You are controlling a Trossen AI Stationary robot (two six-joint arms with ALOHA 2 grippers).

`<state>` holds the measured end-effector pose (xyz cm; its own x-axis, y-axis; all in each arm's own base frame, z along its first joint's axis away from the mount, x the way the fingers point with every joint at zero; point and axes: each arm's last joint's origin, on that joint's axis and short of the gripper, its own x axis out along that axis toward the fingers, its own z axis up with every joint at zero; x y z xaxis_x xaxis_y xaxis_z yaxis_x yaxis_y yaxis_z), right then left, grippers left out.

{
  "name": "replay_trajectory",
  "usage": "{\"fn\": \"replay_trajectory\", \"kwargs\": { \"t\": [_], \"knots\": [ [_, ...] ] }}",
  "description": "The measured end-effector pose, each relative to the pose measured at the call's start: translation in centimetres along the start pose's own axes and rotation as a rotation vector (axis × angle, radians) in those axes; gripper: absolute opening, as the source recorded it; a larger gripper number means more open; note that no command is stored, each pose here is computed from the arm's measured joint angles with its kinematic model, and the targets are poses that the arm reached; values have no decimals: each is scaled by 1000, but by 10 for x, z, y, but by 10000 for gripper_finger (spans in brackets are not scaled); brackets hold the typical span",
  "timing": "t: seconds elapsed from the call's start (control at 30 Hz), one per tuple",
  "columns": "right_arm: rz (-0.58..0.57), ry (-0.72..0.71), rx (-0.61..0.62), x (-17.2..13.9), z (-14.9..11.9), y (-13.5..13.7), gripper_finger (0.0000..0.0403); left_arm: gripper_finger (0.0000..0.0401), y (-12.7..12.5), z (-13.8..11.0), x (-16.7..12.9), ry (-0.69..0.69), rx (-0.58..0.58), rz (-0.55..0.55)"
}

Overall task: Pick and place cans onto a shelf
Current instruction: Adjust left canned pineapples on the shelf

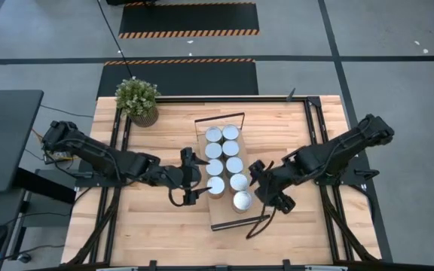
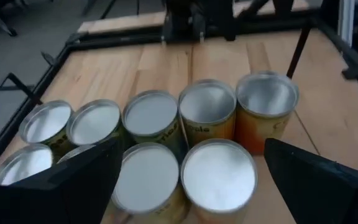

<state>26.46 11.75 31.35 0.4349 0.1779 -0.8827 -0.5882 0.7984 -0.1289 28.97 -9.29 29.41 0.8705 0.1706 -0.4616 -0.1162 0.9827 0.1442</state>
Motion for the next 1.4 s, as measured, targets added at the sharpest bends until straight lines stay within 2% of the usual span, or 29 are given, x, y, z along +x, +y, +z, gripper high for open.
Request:
{"fn": "replay_trajectory", "kwargs": {
  "t": [0.07,0.17,0.3,0.5,0.7,0.93,1.2,1.4],
  "knots": [
    [21,-41,29,0,-12,1,393,396,0,-7,1,-37,-5,-6],
    [-20,-123,83,0,-28,2,394,396,5,-14,-3,-98,-37,-6],
    [-131,-208,153,-11,-48,2,394,396,8,-33,-2,-45,-66,-31],
    [-229,-347,217,-23,-76,8,392,396,5,-56,-1,38,-112,-63],
    [-255,-536,246,-23,-97,14,392,396,4,-75,2,92,-175,-57],
    [-276,-720,276,-15,-116,20,392,396,0,-97,15,38,-232,-59],
    [-295,-851,286,-13,-135,25,392,396,-7,-109,36,-16,-229,-47],
    [-301,-900,290,-19,-146,28,392,396,-2,-115,49,-16,-213,43]
  ]
}}
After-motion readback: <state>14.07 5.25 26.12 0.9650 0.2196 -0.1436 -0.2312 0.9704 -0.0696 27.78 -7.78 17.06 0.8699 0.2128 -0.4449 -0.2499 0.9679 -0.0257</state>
